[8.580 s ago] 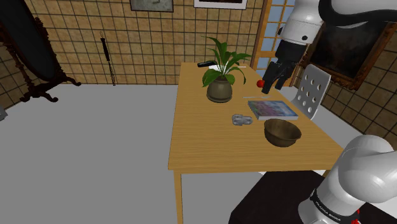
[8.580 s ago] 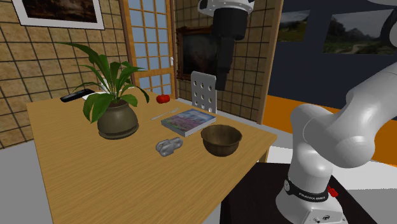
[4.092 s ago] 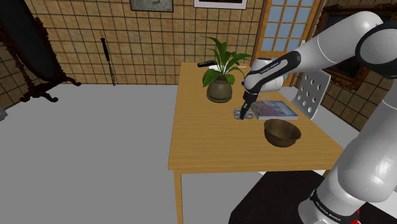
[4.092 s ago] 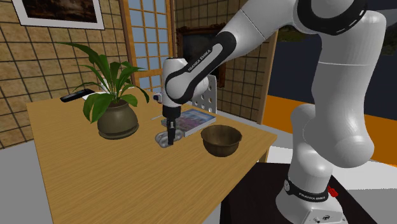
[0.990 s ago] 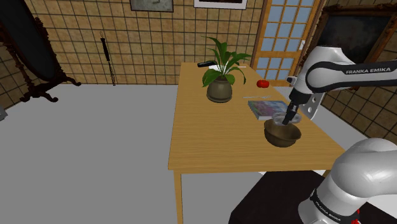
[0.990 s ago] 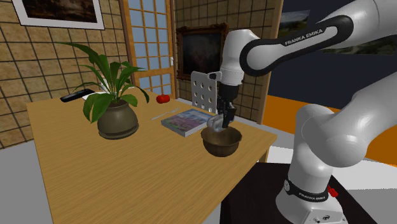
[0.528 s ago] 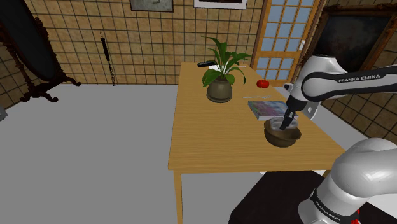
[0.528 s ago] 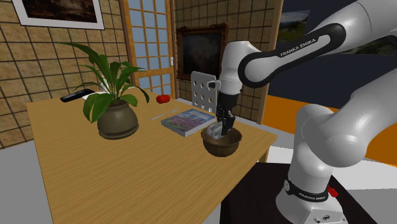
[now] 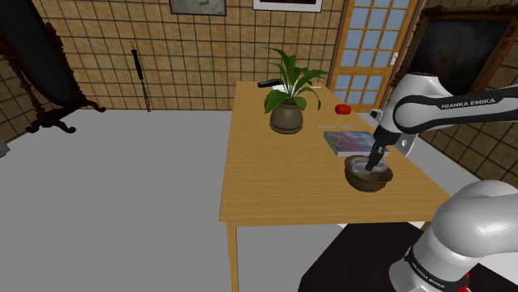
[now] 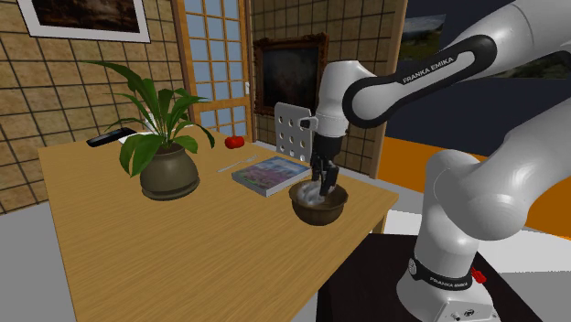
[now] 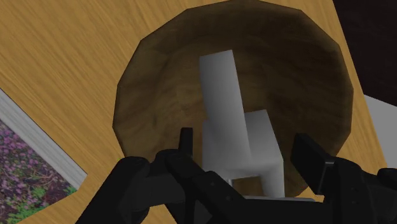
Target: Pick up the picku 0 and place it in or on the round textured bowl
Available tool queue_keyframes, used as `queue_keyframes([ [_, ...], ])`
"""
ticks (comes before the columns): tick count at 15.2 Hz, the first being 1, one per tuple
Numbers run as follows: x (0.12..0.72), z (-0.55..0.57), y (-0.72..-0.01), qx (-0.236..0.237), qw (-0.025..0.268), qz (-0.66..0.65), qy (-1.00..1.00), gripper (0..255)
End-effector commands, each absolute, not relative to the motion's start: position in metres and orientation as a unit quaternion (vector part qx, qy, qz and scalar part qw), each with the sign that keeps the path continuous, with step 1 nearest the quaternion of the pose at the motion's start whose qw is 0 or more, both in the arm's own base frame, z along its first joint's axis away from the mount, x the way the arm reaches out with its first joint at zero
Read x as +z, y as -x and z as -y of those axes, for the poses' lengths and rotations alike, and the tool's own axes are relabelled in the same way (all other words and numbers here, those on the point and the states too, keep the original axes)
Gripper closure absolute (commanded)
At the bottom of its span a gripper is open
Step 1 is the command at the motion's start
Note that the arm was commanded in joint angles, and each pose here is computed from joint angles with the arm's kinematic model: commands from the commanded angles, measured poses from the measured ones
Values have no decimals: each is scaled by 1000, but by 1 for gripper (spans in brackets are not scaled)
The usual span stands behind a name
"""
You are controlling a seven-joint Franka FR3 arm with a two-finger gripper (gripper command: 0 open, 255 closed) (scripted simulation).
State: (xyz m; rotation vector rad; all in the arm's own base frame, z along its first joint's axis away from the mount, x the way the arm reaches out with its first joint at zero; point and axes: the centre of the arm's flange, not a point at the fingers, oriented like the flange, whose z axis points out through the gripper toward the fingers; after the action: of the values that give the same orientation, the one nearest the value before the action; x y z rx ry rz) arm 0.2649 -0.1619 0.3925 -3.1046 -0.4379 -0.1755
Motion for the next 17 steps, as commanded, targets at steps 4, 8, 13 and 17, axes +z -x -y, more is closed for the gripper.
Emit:
queue_keyframes([
  [4, 393, 162, -265, -56, 1, 139, 989, 0],
  [8, 432, 163, -261, -56, 1, 139, 989, 0],
  [13, 442, 163, -259, -56, 1, 139, 989, 0],
  [17, 442, 163, -259, -56, 1, 139, 989, 0],
])
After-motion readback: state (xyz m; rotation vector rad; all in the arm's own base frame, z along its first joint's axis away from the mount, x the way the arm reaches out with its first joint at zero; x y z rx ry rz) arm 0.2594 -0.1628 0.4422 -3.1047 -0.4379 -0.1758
